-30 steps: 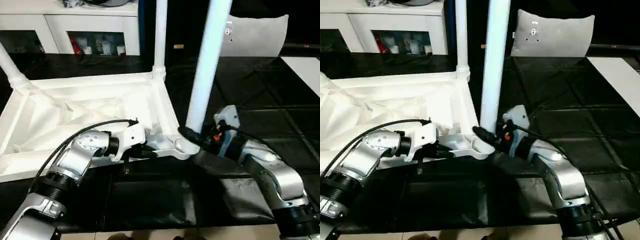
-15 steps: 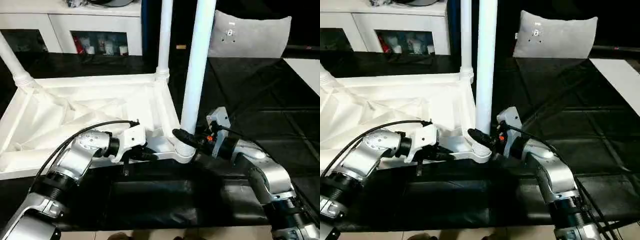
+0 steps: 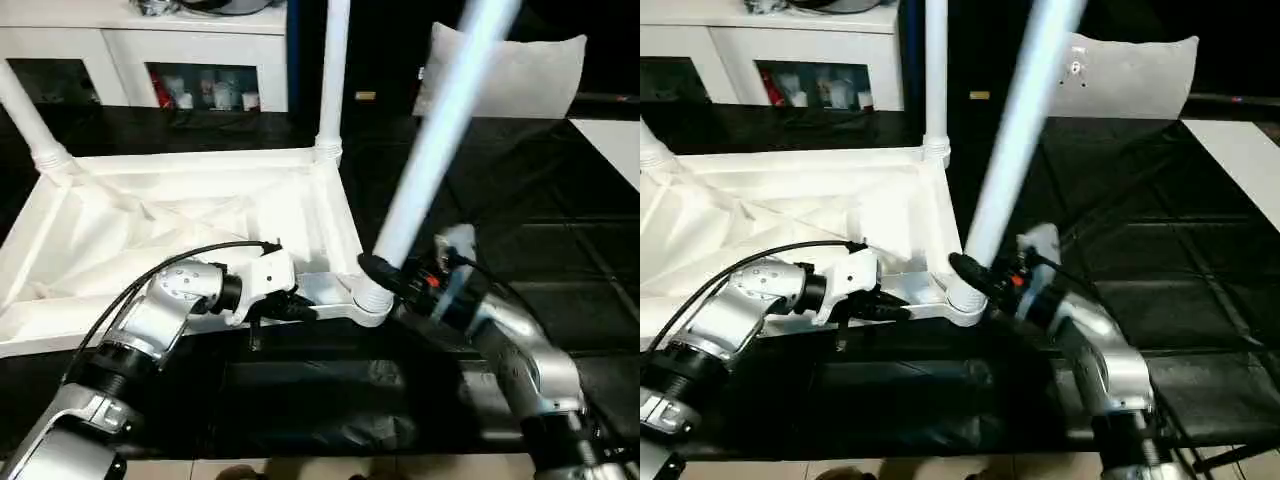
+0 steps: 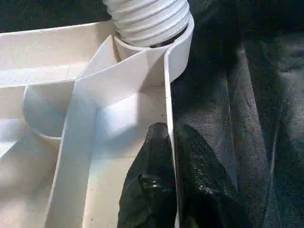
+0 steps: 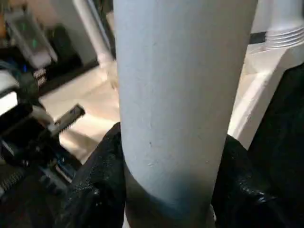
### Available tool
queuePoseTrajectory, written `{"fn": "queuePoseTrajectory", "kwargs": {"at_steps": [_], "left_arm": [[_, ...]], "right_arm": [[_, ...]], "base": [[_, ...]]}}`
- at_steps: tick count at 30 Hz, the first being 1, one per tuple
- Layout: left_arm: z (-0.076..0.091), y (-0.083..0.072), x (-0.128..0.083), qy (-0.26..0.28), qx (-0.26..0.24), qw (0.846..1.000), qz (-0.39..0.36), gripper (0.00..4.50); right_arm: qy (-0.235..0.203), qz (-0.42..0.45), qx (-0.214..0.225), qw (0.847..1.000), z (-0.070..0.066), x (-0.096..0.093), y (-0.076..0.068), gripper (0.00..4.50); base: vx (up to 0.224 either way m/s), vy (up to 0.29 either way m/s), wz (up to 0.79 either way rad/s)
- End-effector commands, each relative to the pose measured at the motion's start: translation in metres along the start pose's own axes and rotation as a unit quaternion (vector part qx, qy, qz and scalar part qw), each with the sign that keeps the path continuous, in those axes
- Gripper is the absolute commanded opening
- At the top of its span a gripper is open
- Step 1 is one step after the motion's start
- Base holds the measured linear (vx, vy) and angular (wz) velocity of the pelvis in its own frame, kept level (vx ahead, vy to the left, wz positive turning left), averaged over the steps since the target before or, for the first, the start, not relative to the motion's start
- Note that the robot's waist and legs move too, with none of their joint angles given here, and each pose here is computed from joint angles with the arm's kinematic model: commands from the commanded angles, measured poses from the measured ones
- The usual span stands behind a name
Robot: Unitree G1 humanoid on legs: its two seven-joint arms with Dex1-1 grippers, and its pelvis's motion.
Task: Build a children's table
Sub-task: Insert table leg to table base
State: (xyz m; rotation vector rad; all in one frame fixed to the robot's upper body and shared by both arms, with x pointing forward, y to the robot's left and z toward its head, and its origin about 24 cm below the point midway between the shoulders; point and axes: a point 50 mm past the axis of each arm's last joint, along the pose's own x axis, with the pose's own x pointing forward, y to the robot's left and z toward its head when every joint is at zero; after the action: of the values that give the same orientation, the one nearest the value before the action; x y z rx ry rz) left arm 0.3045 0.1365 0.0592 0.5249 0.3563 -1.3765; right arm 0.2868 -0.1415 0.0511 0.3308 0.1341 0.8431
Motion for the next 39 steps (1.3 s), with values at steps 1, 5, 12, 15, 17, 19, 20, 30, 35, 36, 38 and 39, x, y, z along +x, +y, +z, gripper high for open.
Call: {"fn": "queuePoseTrajectory", "kwargs": {"at_steps": [1, 5, 12, 15, 17, 19, 20, 30, 35, 36, 38, 39], "left_arm": [[0.008, 0.009, 0.0, -0.015, 0.009, 1.0, 0.025, 0.0], [0.009, 0.011, 0.001, -0.015, 0.009, 0.999, 0.029, 0.0], [0.008, 0.011, 0.0, -0.007, 0.013, 1.0, 0.022, 0.0], [0.006, 0.009, -0.001, 0.002, 0.017, 1.0, 0.012, 0.0], [0.004, 0.008, -0.002, 0.008, 0.021, 1.0, 0.006, 0.0], [0.003, 0.007, -0.003, 0.012, 0.023, 1.0, 0.001, 0.0], [0.003, 0.006, -0.003, 0.013, 0.024, 1.0, -0.002, 0.0], [0.009, 0.008, -0.005, 0.023, 0.047, 0.998, -0.019, 0.0], [0.008, 0.005, -0.008, 0.022, 0.046, 0.998, -0.019, 0.0], [0.008, 0.004, -0.008, 0.022, 0.045, 0.999, -0.019, 0.0], [0.006, 0.002, -0.009, 0.023, 0.04, 0.999, -0.017, 0.0], [0.006, 0.002, -0.009, 0.023, 0.04, 0.999, -0.017, 0.0]], "right_arm": [[0.003, -0.013, 0.032, 0.999, -0.017, -0.009, -0.002, 1.88], [-0.001, -0.015, 0.023, 1.0, -0.022, -0.015, -0.001, 1.88], [0.093, -0.011, -0.065, 0.993, -0.037, -0.021, -0.007, 1.88], [0.154, 0.005, -0.113, 0.982, -0.048, -0.015, -0.017, 1.88], [0.188, 0.014, -0.124, 0.974, -0.055, -0.012, -0.023, 1.88], [0.214, 0.017, -0.125, 0.969, -0.062, -0.009, -0.027, 1.88], [0.223, 0.018, -0.127, 0.966, -0.065, -0.008, -0.029, 1.88], [0.248, -0.01, -0.088, 0.965, -0.084, -0.003, -0.037, 1.88], [0.149, -0.034, -0.031, 0.988, -0.079, -0.007, -0.039, 1.88], [0.138, -0.03, -0.027, 0.99, -0.078, -0.009, -0.039, 1.88], [0.095, -0.013, -0.015, 0.995, -0.073, -0.016, -0.039, 1.88], [0.095, -0.013, -0.015, 0.995, -0.073, -0.016, -0.039, 1.88]], "base": [[0.0, 0.0, 0.0], [0.0, 0.0, 0.0], [0.0, 0.0, 0.0], [0.0, 0.0, 0.0], [0.0, 0.0, 0.0], [0.0, 0.0, 0.0], [0.0, 0.0, 0.0], [0.0, 0.0, 0.0], [0.0, 0.0, 0.0], [0.0, 0.0, 0.0], [0.0, 0.0, 0.0], [0.0, 0.0, 0.0]]}}
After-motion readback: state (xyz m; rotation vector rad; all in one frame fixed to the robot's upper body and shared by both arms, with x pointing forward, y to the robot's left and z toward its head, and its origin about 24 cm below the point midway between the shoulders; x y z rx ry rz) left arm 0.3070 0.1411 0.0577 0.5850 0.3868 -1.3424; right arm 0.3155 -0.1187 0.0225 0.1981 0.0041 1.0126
